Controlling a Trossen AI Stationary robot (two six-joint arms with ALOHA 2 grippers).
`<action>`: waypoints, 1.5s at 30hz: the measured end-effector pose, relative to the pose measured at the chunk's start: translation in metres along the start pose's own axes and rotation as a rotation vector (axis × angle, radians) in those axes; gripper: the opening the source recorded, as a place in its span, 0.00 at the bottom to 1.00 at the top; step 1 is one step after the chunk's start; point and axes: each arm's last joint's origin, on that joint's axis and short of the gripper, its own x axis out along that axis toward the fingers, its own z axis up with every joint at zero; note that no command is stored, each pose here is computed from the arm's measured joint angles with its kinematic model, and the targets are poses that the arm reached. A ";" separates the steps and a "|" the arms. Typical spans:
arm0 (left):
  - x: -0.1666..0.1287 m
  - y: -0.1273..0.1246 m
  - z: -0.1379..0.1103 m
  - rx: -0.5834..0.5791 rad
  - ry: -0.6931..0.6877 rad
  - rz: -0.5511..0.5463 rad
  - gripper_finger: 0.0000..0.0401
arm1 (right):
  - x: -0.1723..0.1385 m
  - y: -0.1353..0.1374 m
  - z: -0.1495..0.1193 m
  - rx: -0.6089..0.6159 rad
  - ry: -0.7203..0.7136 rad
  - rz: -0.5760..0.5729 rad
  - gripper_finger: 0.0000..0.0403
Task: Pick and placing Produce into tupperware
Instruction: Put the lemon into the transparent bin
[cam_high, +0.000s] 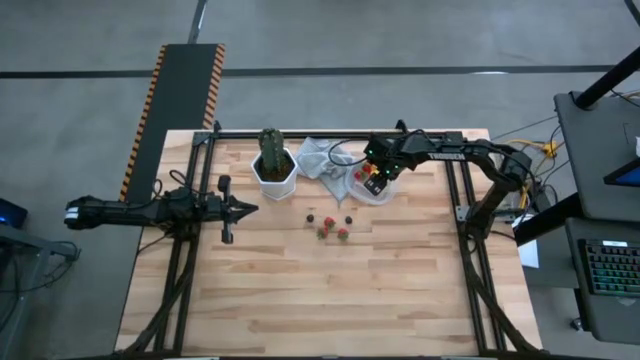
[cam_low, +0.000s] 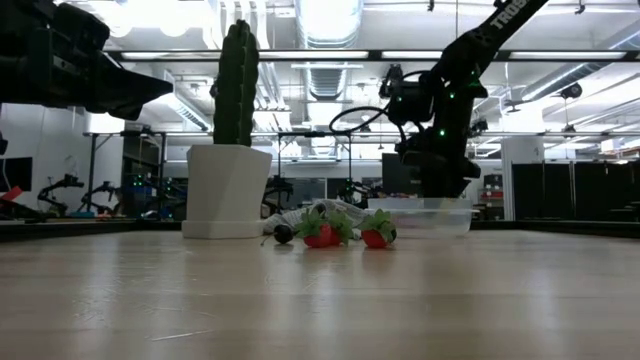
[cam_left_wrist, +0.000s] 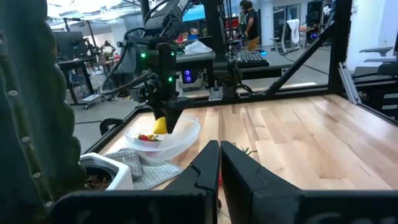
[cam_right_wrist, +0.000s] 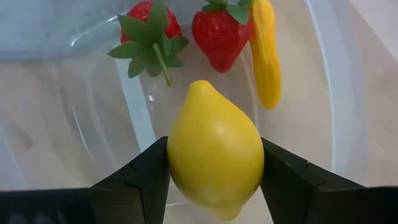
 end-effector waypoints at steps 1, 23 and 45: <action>0.000 0.000 0.000 0.000 0.000 0.000 0.00 | 0.001 0.000 0.000 0.000 0.001 0.000 0.49; 0.000 0.000 0.000 0.000 0.000 -0.001 0.00 | 0.005 0.000 0.001 -0.002 -0.003 0.000 0.53; 0.000 0.000 0.000 0.000 0.002 -0.003 0.00 | 0.005 0.000 0.001 0.019 -0.002 0.000 0.56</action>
